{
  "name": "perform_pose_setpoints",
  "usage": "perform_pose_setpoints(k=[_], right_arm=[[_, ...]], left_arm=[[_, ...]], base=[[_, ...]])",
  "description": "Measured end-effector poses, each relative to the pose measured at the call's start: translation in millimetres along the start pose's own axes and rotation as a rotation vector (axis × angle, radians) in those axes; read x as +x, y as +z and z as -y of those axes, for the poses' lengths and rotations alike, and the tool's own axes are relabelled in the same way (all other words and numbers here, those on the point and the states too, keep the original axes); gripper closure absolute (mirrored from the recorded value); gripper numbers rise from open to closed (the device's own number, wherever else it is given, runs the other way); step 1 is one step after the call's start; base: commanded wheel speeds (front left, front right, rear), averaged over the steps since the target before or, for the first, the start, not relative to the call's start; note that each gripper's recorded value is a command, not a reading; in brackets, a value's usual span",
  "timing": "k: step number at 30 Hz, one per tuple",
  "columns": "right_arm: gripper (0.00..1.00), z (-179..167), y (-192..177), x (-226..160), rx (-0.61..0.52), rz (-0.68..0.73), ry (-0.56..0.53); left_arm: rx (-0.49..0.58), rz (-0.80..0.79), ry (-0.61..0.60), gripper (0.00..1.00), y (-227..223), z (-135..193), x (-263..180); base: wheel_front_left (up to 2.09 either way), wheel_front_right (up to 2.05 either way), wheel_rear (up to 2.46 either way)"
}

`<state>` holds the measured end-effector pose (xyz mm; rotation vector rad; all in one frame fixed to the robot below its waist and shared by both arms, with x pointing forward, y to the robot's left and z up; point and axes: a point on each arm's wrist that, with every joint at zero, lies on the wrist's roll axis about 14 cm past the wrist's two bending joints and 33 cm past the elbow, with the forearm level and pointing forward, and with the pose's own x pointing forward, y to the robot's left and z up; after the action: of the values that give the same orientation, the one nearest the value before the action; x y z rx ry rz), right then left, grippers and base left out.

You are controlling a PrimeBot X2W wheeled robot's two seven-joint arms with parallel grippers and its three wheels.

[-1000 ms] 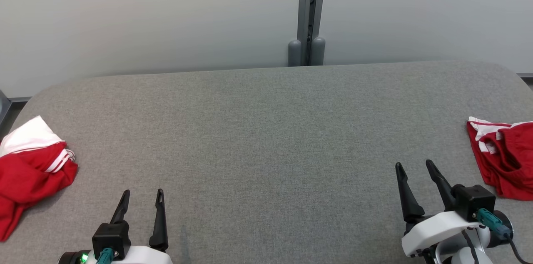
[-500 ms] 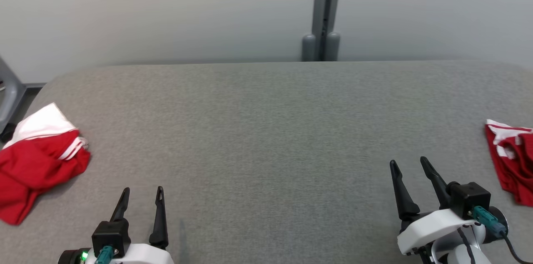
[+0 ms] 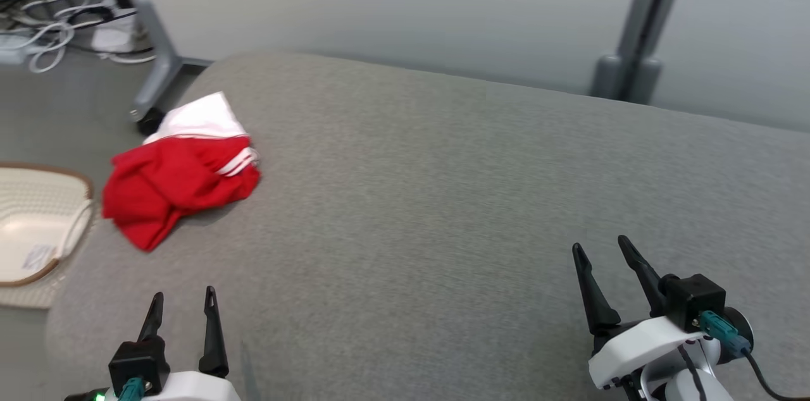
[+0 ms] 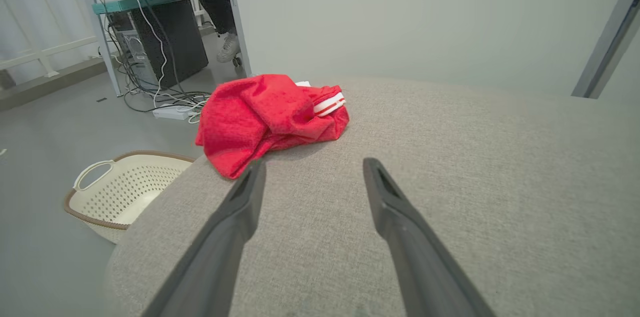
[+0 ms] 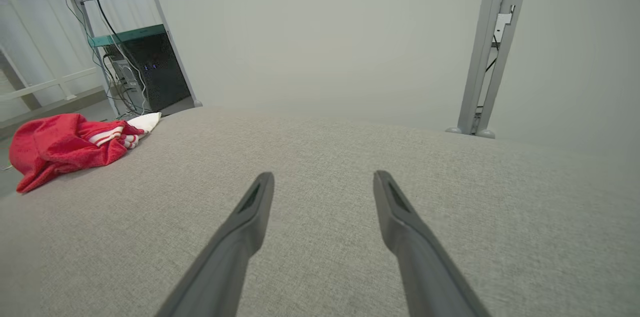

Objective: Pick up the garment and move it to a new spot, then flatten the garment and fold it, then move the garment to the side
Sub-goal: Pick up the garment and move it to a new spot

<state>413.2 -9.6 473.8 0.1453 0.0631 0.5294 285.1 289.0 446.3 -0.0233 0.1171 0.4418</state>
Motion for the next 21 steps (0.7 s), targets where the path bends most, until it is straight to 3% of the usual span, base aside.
perform_pose_setpoints(k=[11,21], right_arm=[[0.00,-64.5,-12.1,24.0,0.000,-0.038,0.194],[0.00,-67.3,-16.4,25.0,0.001,-0.048,0.207]], left_arm=[[-0.016,-0.016,0.222,0.00,-9.1,-73.6,-40.0],[-0.056,-0.040,0.241,0.00,-16.0,-78.3,-40.3]], base=[[0.00,0.00,0.00],[0.00,0.00,0.00]])
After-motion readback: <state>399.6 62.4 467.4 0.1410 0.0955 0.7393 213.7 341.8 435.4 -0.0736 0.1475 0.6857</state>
